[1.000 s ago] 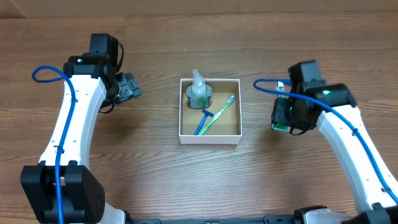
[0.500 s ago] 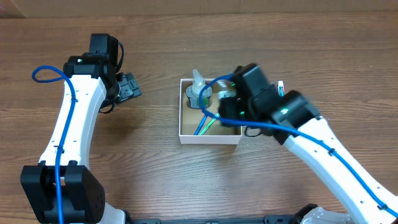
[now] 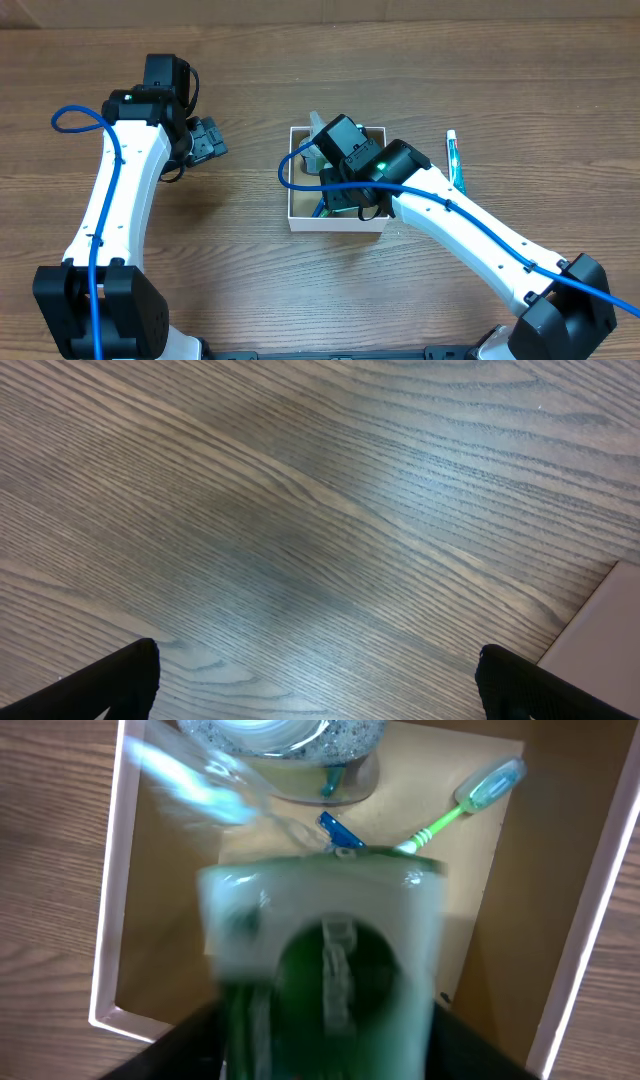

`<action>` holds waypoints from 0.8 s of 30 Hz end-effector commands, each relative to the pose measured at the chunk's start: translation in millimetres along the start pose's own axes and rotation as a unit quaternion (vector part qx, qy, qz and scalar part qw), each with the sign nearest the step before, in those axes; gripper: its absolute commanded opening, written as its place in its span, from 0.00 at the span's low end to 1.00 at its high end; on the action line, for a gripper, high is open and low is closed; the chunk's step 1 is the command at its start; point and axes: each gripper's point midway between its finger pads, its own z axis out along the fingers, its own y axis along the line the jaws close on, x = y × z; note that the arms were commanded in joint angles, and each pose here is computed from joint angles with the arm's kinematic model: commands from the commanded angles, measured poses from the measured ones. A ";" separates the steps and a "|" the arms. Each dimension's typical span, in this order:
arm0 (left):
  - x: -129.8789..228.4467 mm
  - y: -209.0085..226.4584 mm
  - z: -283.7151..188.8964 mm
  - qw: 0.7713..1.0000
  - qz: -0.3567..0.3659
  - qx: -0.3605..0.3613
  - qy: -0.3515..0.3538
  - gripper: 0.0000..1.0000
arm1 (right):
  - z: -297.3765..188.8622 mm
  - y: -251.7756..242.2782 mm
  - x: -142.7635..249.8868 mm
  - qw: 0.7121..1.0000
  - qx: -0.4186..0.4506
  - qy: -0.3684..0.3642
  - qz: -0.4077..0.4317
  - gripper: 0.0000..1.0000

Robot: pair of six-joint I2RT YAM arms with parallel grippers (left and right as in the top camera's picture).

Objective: Pack container
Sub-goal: 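Carry the soap bar with the right gripper into the box, release, then move the right gripper over the Colgate toothpaste tube and lower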

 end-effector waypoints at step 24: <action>-8.3 1.2 -13.0 1.000 -0.005 0.006 -0.022 1.00 | -79.1 -184.5 -32.0 0.966 0.151 -0.082 0.195 0.92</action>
